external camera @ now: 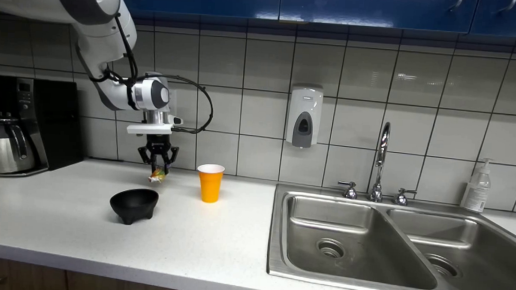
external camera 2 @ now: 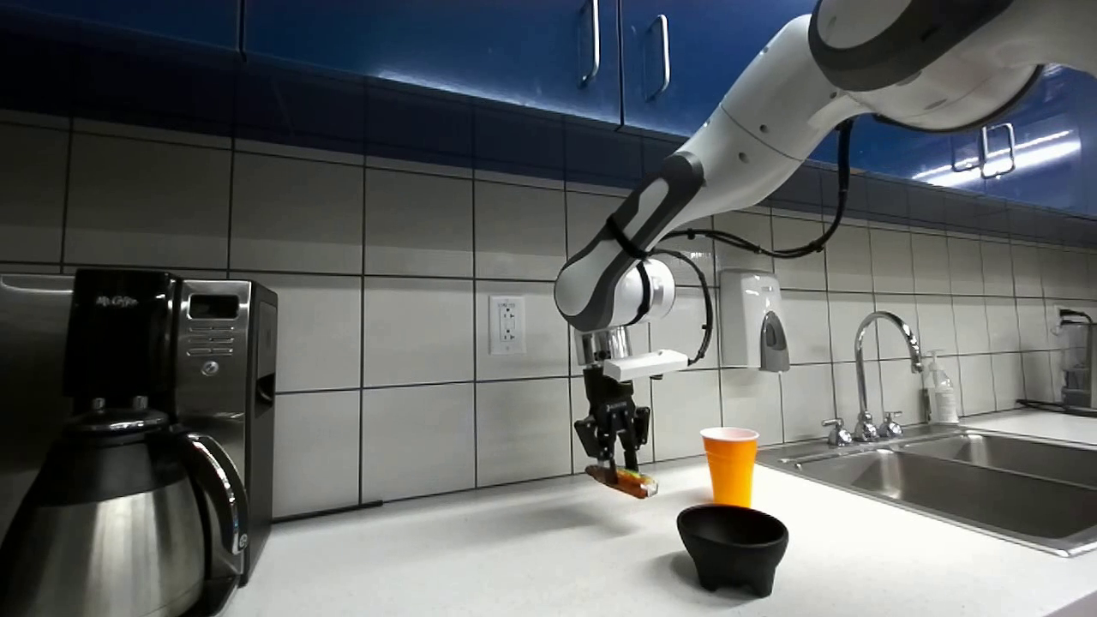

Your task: Put the orange packet in the black bowl.

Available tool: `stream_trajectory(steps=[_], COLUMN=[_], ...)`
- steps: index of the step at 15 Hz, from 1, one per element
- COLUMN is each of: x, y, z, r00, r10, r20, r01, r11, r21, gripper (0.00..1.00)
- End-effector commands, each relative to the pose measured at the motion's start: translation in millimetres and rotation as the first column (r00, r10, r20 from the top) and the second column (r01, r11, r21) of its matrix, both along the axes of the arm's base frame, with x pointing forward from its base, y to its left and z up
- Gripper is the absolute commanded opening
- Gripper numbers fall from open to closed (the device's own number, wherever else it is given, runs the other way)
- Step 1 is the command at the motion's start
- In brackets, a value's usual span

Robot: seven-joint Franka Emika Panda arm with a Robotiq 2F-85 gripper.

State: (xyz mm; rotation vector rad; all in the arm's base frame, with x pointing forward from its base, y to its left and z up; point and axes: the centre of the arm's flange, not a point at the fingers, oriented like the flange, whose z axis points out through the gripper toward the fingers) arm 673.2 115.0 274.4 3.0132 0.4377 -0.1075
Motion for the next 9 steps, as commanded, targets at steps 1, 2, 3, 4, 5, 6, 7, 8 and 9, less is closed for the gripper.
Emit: stream_trajectory(steps=[1, 2, 3, 4, 5, 6, 7, 8, 9], x=[-31, -35, -39, -43, -48, -53, -59, -64, -70], y=[-6, -7, -7, -8, -8, -9, -11, -12, -13], z=[29, 33, 36, 38, 40, 41, 40, 41, 41], r00=[0.999, 0.999, 0.999, 0.999, 0.999, 0.999, 0.999, 0.999, 0.999], r10=[0.026, 0.026, 0.027, 0.027, 0.027, 0.027, 0.027, 0.028, 0.029], r20=[0.034, 0.038, 0.041, 0.043, 0.043, 0.041, 0.041, 0.041, 0.042], r01=[-0.026, -0.026, -0.027, -0.027, -0.027, -0.027, -0.027, -0.028, -0.029], r11=[1.000, 1.000, 1.000, 1.000, 1.000, 1.000, 1.000, 1.000, 1.000], r21=[-0.001, 0.000, 0.001, 0.001, 0.001, 0.002, 0.001, 0.001, -0.001], gripper=[0.18, 0.18, 0.18, 0.18, 0.18, 0.18, 0.18, 0.18, 0.18])
